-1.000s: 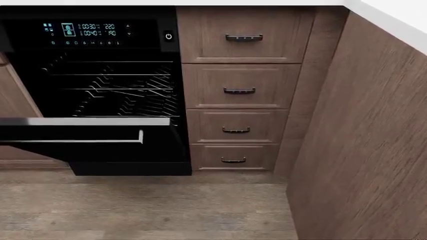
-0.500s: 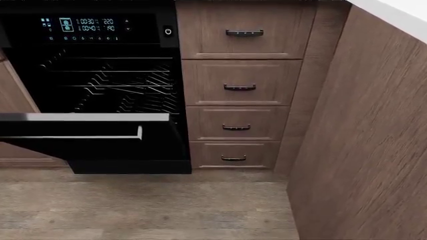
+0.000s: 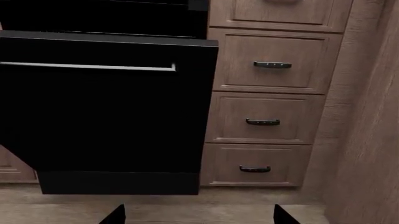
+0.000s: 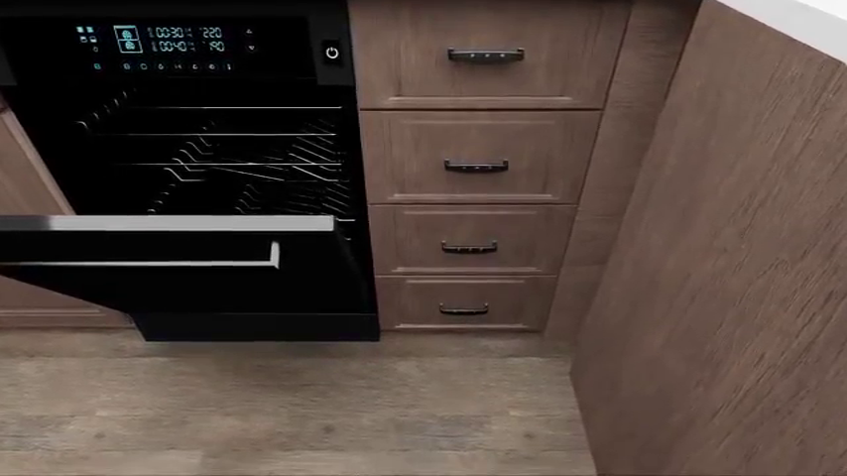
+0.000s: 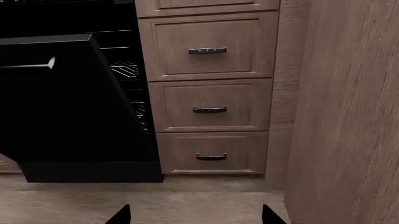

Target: Close the dishwasher door

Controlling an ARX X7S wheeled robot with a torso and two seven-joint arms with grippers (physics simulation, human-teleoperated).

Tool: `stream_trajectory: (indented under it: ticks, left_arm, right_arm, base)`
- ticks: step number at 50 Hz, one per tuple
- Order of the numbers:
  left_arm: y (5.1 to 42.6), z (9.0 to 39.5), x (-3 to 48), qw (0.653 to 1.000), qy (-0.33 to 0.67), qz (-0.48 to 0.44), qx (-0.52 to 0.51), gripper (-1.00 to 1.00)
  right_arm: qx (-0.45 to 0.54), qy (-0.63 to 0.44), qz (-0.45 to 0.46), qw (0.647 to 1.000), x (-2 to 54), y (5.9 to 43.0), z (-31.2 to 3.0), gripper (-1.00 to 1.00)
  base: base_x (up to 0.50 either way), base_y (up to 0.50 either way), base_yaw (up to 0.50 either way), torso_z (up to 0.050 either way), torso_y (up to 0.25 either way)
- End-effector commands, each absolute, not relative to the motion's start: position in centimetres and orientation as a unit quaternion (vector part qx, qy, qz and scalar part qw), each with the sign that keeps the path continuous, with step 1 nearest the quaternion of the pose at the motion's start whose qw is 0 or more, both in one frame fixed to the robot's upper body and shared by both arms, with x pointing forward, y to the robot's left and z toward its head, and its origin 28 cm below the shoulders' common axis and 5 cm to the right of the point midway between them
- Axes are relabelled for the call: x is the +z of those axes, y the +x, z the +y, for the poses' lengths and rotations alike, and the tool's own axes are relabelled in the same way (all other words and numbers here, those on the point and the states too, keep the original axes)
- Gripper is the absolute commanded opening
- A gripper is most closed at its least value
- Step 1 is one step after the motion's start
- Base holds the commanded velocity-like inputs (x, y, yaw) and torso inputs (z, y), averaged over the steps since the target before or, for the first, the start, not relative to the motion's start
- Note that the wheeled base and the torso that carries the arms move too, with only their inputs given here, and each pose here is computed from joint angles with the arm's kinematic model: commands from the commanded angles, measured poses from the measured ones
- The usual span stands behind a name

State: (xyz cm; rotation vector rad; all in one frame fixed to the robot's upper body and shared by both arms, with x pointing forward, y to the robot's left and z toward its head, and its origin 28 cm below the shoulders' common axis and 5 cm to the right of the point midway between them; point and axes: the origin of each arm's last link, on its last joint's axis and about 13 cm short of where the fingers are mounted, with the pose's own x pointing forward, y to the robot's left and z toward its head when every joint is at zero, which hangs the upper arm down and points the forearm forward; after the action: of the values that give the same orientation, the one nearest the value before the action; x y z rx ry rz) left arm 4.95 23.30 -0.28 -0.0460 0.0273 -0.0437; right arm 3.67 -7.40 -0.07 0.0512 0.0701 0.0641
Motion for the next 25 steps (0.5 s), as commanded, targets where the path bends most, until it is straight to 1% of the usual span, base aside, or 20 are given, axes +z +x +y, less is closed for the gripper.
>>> stream_trajectory:
  ticks: [1,25]
  left_arm:
    - [5.01,23.29,-0.27,0.999,-0.023,0.013,-0.021,1.0]
    - [5.03,23.26,-0.32,0.999,-0.022,0.013,-0.021,1.0]
  right_arm:
    - [0.031,0.026,0.035,0.999,-0.04,3.74,-7.45,1.0]
    - [0.032,0.026,0.034,0.999,-0.04,3.71,-7.45,1.0]
  base:
    - [0.0,0.0,0.0,-0.02,0.0]
    - [0.0,0.0,0.0,-0.02,0.0]
